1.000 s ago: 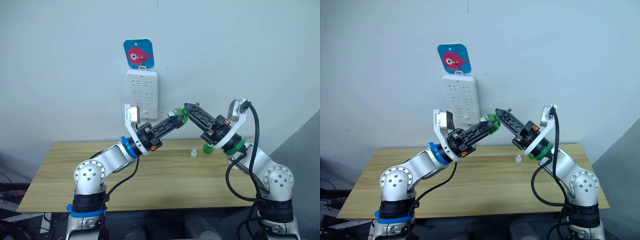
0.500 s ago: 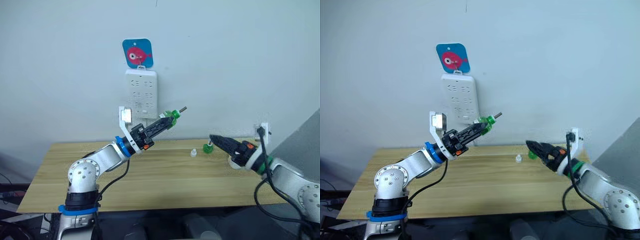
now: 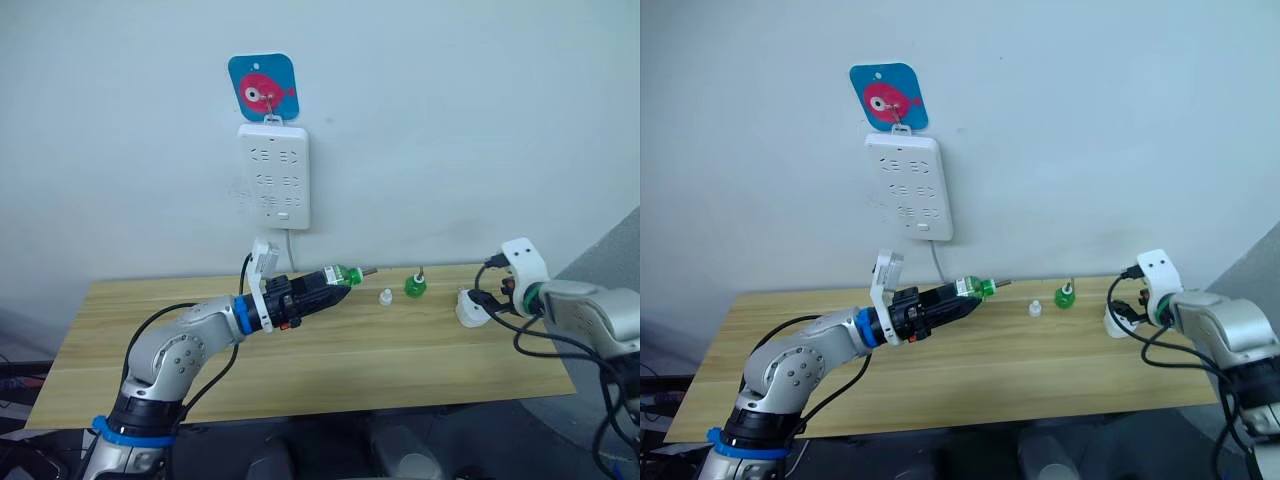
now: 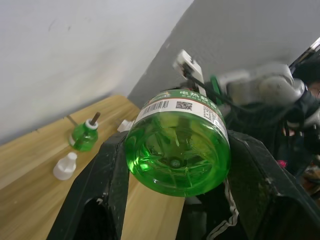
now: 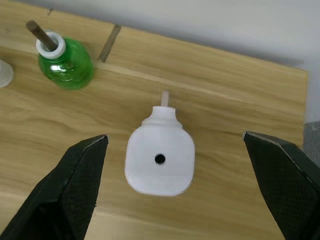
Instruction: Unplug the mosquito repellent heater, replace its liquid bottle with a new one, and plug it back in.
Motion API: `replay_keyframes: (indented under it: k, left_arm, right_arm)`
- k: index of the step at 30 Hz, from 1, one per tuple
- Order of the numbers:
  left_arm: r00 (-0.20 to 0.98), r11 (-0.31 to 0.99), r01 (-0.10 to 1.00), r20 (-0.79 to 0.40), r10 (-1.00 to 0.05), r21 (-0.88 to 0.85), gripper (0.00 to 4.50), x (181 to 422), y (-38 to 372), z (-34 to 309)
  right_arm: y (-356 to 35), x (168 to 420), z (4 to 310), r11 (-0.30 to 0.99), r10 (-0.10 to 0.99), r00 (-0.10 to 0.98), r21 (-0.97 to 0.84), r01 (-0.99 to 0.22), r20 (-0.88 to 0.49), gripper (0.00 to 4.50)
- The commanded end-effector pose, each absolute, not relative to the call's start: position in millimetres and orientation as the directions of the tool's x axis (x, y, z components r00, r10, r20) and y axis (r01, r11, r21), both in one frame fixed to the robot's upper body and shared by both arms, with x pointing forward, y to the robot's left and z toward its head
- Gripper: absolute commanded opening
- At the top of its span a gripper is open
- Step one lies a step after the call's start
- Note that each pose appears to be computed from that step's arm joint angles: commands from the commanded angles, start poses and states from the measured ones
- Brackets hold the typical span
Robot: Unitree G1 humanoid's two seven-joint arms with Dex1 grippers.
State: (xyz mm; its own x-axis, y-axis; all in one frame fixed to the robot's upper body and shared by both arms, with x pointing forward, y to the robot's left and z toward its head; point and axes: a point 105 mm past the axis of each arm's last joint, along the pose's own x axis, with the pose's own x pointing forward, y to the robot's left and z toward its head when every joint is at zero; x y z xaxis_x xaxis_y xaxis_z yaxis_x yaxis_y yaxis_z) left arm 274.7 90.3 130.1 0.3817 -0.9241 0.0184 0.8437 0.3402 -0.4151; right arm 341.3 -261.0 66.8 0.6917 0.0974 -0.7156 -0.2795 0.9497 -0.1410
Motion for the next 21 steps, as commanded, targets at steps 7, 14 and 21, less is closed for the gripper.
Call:
replay_keyframes:
  k: [7, 14, 21]
  left_arm:
    - [0.383, 0.339, 0.871, 0.057, -0.922, -0.356, 2.42, 259.8, 86.7, 137.3]
    - [0.388, 0.345, 0.868, 0.055, -0.920, -0.358, 2.42, 255.7, 85.6, 135.2]
    - [0.383, 0.340, 0.869, 0.055, -0.922, -0.358, 2.42, 254.7, 84.2, 133.6]
  right_arm:
    - [-277.2, 353.8, 48.0, 0.955, 0.049, 0.597, -0.138, -0.264, -0.801, 4.50]
    - [-284.9, 352.8, 37.2, 0.955, 0.021, 0.541, -0.143, -0.261, -0.841, 4.50]
    - [-287.2, 346.4, 31.4, 0.962, 0.022, 0.502, -0.118, -0.246, -0.865, 4.50]
